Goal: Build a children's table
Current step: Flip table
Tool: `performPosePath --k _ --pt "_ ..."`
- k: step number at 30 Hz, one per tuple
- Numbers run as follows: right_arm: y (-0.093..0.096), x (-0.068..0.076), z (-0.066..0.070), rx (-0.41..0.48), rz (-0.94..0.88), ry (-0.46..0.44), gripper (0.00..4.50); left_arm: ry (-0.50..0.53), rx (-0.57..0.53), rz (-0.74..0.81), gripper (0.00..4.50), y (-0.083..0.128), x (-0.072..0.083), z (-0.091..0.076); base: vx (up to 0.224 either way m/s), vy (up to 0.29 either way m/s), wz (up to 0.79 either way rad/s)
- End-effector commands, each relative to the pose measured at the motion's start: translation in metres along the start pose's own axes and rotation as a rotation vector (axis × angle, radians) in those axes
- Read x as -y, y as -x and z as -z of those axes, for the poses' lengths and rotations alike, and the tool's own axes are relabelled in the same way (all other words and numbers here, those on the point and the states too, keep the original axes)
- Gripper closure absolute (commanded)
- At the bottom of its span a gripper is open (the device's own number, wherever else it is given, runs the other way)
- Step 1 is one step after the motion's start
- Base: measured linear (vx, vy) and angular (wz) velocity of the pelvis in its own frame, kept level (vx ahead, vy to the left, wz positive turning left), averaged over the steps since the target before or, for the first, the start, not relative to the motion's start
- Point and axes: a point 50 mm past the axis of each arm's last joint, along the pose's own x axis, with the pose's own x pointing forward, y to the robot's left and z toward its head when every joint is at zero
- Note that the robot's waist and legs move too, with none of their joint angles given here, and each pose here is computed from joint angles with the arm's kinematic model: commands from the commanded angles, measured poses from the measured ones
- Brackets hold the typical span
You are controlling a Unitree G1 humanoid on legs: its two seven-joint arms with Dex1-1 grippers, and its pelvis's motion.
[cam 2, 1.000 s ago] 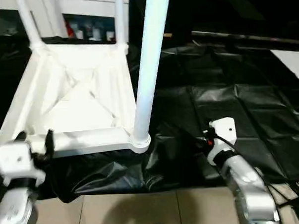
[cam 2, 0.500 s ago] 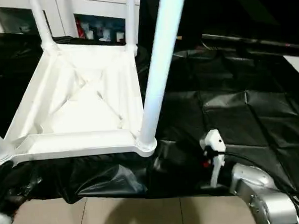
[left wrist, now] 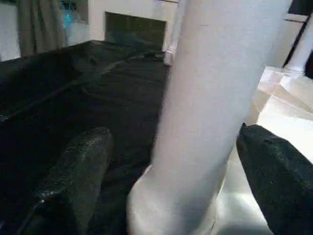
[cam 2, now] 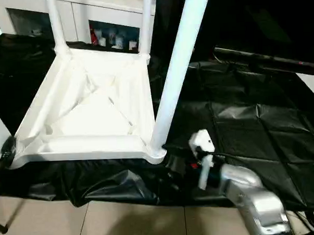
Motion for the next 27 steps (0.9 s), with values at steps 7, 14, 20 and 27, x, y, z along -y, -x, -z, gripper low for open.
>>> performPosePath --k 7,14,20,27 --pt "0.000 0.012 -0.007 0.050 0.179 0.042 0.00 -0.016 -0.039 0.087 0.07 -0.019 0.015 0.004 0.000 0.000 0.00" --pt "-0.007 0.014 -0.012 0.098 0.281 0.055 0.00 -0.044 -0.046 0.020 0.07 -0.033 0.011 0.002 0.000 0.000 0.00" --pt "0.000 0.034 -0.007 0.086 0.475 0.027 0.00 -0.033 -0.061 0.045 0.54 -0.035 0.018 0.004 0.000 0.000 0.00" --pt "-0.014 0.039 -0.018 0.156 0.489 0.027 0.00 -0.021 -0.078 0.047 1.15 -0.028 0.031 0.012 0.000 0.000 0.00"
